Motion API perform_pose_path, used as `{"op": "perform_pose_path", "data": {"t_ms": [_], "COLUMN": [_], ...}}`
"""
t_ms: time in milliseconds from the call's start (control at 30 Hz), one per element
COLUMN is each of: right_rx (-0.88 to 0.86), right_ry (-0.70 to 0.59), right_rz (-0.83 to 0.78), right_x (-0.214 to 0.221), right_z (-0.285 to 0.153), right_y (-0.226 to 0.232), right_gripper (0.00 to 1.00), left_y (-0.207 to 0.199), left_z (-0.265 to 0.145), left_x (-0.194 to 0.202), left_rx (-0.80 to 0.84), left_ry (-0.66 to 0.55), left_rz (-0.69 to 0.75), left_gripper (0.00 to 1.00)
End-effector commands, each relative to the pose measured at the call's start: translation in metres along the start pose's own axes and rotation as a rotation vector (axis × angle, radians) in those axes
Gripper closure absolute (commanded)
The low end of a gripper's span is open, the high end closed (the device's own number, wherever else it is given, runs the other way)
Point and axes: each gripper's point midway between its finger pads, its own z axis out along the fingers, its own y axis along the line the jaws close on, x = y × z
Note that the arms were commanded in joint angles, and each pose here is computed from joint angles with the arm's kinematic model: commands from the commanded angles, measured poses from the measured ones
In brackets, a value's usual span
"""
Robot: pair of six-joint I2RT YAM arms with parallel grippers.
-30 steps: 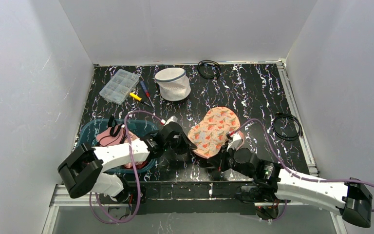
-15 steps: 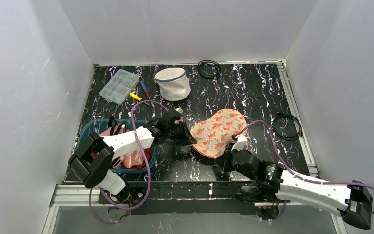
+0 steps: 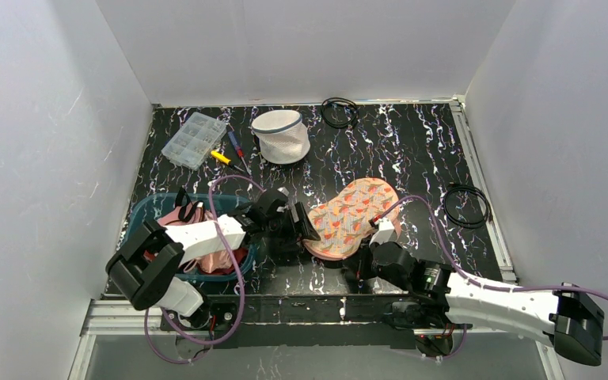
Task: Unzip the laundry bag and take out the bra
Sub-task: Unzip the laundry bag at the center of the board.
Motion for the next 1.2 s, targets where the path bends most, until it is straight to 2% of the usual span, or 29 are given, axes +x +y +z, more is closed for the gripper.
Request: {"op": "perform_pose_path", "data": {"t_ms": [0,67,300,467,833,1033,1100,1167], "right_rx": [-0.120,-0.154,-0.239,-0.253,-0.236,-0.221,-0.205,-0.181], "right_ry": [-0.030,-0.022,0.028,0.032,0.038,0.035,0.034,0.031], "right_rz": [0.026,0.031,0.035,0.026,0.017,0.009,0.007,0.001], "right_x": [-0.008,-0.006,0.001,-0.001,0.002,0.002,0.002,0.001], "right_z": [0.003,0.004,0.015,0.019,0.014,0.012,0.011,0.011], "right_y": [0.027,0.034,0.057,0.065,0.057,0.053,0.049,0.045], "right_gripper": [0.99,0.99,0.99,0.99,0.99,0.99,0.99,0.99], "left_y": [-0.008,-0.007,-0.006,-0.004,0.016,0.015,0.014,0.015], "left_z": [-0.019,-0.023,-0.018,-0.010,-0.002,-0.004,-0.006,-0.009], "left_x": [0.012,0.023,0.040,0.034,0.025,0.021,0.020,0.019], "left_rx": [0.034,0.029,-0.003,-0.037,-0.152,-0.159,-0.161,-0.164], "left_ry": [-0.036,-0.042,-0.087,-0.109,-0.162,-0.180,-0.187,-0.194], "left_rz": [-0.021,-0.026,-0.086,-0.120,-0.151,-0.150,-0.147,-0.145], "left_gripper": [0.23,0.19,0.18,0.24,0.66,0.95,1.00,1.00]}}
